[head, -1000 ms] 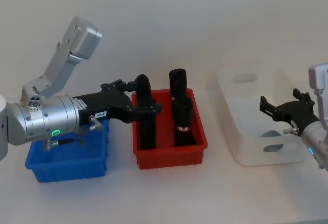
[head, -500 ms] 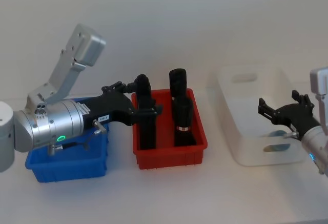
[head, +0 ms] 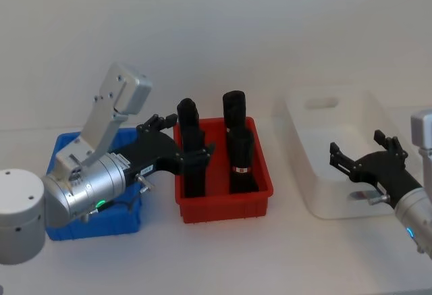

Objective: Pick the cotton swabs from the blue box and place them into the white box.

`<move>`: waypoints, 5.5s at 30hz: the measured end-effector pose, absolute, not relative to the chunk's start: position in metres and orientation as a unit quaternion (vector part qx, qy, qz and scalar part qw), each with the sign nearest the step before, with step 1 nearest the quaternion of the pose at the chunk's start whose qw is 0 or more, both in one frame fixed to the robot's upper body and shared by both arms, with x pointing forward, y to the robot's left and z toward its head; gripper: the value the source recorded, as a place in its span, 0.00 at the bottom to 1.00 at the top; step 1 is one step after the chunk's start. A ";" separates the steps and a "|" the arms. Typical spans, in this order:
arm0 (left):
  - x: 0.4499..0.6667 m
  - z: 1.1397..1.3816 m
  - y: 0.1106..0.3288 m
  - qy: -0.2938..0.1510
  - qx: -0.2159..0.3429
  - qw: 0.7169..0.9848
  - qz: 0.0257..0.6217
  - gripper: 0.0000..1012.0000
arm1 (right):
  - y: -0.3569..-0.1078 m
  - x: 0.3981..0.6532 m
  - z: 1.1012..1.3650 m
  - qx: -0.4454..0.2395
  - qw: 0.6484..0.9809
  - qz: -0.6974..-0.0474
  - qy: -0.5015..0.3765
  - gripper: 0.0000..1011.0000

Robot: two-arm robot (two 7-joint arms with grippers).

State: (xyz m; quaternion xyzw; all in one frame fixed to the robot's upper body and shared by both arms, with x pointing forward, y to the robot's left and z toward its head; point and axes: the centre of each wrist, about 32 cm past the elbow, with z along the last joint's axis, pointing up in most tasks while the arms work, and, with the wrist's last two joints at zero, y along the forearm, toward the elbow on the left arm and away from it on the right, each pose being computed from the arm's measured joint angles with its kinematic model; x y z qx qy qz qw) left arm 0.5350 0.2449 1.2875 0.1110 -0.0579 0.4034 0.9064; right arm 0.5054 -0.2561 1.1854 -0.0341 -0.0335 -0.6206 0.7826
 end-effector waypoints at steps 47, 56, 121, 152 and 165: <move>0.492 1.204 0.198 -0.127 0.029 0.837 0.531 0.99 | -0.237 0.443 1.189 0.012 0.816 -0.577 -0.035 0.99; 0.492 1.204 0.198 -0.127 0.029 0.837 0.531 0.99 | -0.237 0.444 1.189 0.011 0.816 -0.576 -0.036 0.99; 0.492 1.204 0.198 -0.126 0.029 0.837 0.531 0.99 | -0.172 0.623 1.136 -0.040 0.906 -0.420 -0.041 0.76; 0.492 1.204 0.198 -0.126 0.029 0.837 0.531 0.99 | -0.177 0.601 1.181 0.046 0.883 -0.458 -0.092 0.36; 0.492 1.204 0.198 -0.126 0.029 0.837 0.531 0.99 | -0.186 0.578 1.208 0.069 0.848 -0.515 -0.105 0.35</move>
